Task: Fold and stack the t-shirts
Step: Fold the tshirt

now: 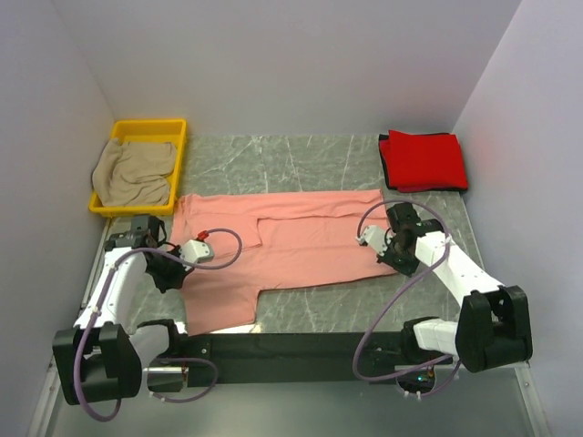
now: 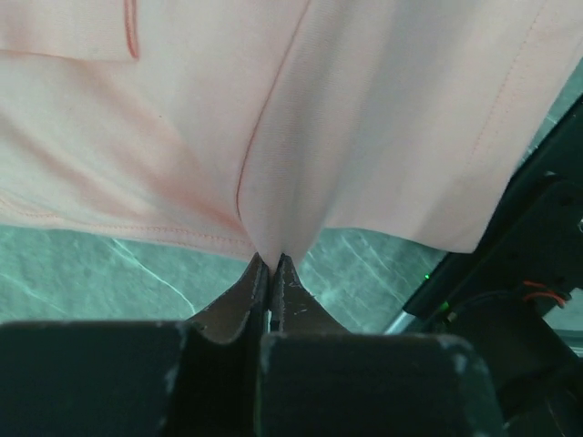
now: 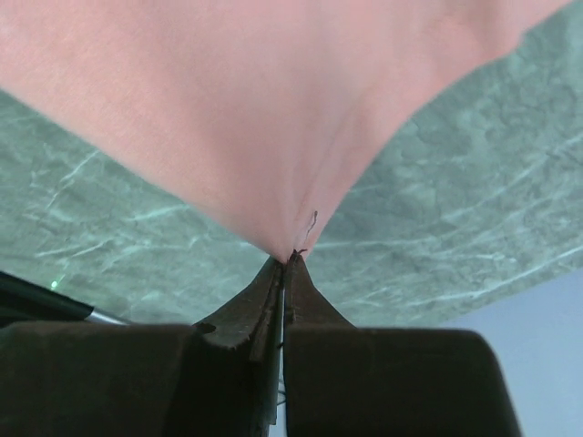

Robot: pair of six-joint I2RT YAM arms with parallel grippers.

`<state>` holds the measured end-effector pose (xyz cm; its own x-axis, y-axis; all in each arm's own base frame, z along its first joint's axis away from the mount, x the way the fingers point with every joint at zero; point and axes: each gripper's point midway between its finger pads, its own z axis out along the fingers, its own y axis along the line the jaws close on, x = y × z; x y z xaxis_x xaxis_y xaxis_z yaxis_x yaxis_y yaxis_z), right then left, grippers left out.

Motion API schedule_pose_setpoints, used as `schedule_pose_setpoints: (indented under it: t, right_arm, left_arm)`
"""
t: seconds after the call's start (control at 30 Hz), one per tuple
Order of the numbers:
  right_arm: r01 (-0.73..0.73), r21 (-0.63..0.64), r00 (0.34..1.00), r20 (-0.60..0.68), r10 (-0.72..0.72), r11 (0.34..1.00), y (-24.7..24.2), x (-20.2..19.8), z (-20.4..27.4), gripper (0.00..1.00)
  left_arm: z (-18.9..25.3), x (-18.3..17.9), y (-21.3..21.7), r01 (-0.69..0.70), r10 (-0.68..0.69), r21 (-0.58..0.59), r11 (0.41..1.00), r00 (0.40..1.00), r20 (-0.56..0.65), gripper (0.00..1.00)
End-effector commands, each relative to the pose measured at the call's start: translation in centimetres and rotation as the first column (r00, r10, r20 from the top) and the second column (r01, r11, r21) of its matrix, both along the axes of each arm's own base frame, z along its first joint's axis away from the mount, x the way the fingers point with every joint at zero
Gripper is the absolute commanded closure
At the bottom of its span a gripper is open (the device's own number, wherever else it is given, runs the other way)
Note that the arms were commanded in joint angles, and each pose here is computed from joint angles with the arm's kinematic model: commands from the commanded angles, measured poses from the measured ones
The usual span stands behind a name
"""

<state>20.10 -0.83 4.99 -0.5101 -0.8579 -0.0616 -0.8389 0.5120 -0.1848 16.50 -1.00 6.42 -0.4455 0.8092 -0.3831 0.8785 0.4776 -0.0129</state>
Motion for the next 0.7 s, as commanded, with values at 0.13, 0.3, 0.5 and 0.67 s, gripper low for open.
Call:
schedule_pose_setpoints:
  t: [0.13,0.3,0.5,0.67]
  right_arm:
    - [0.029,0.021,0.999,0.036,-0.03,0.999,-0.9,2.1,2.8,1.0]
    - [0.041,0.036,0.998,0.046,-0.042,0.999,-0.7,4.9,3.6,1.0]
    - [0.038,0.042,0.997,0.059,-0.04,0.998,-0.3,8.6,4.4,1.0]
    - [0.044,0.035,0.998,0.053,-0.046,0.998,-0.1,11.9,4.2,1.0]
  left_arm:
    - [2.0,0.3,0.1,-0.029,0.024,-0.075,0.997,0.997,-0.068,0.99]
    - [3.9,3.7,0.0,-0.066,0.059,-0.13,0.989,0.996,-0.062,0.99]
    - [4.3,8.1,0.3,-0.139,0.129,-0.165,0.976,0.989,-0.07,0.99]
    - [4.4,11.7,0.8,-0.198,0.187,-0.176,0.964,0.979,-0.077,0.99]
